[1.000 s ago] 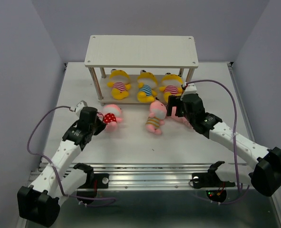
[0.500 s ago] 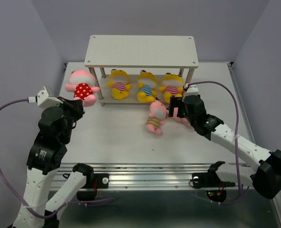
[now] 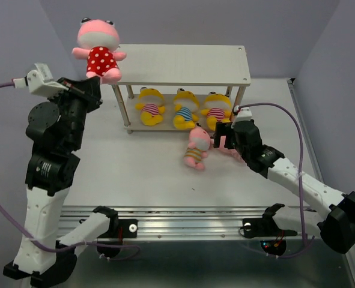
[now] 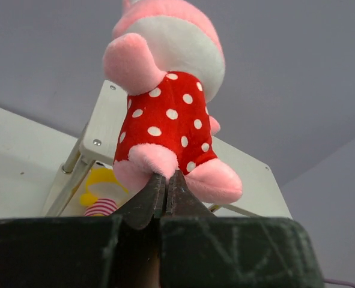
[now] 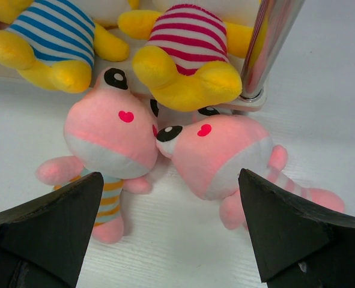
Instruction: Place and organize the stuffed toys onto the shelf
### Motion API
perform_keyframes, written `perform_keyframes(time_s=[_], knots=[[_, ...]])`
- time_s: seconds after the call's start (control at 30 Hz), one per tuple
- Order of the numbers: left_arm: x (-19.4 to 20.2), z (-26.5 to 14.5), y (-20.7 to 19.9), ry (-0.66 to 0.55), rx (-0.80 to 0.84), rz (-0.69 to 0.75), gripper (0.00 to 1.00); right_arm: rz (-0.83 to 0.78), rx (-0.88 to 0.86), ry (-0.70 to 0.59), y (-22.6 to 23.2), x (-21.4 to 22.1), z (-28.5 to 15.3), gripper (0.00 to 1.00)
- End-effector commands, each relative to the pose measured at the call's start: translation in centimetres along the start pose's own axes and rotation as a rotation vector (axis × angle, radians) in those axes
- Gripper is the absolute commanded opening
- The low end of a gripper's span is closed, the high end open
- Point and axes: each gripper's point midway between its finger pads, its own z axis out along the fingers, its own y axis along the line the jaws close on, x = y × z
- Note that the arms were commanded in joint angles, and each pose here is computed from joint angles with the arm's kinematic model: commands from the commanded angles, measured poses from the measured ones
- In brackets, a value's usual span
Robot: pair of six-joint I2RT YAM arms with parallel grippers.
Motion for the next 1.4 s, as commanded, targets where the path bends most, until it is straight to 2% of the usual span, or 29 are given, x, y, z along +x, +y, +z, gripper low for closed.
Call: perform_keyframes(time_s=[0.0, 0.13, 0.3, 0.5, 1.0, 1.37], knots=[[0.5, 4.5, -3.2, 0.007, 0.108, 0.036, 0.00, 0.015, -0.017, -0.062, 0.1, -1.3, -0.9, 1.00], [1.2, 7.4, -5.1, 0.047, 0.163, 0.094, 0.00, 0.011, -0.019, -0.063, 0.1, -1.4, -1.0, 1.00], [4.0, 10.6, -4.6, 0.136, 0.127, 0.149, 0.00, 0.018, -0.022, -0.068, 0.1, -1.4, -1.2, 1.00], [4.1, 11.4, -3.7, 0.119, 0.080, 0.133, 0.00, 0.020, -0.025, -0.065, 0.1, -1.5, -1.3, 1.00], [7.4, 14.0, 0.1, 0.195, -0.026, 0.121, 0.00, 0.016, 0.022, -0.062, -0.7, -1.4, -1.3, 1.00], [9.0, 14.8, 0.6, 0.248, -0.005, 0.105, 0.00, 0.012, 0.030, -0.054, -0.8, -1.1, -1.0, 1.00]])
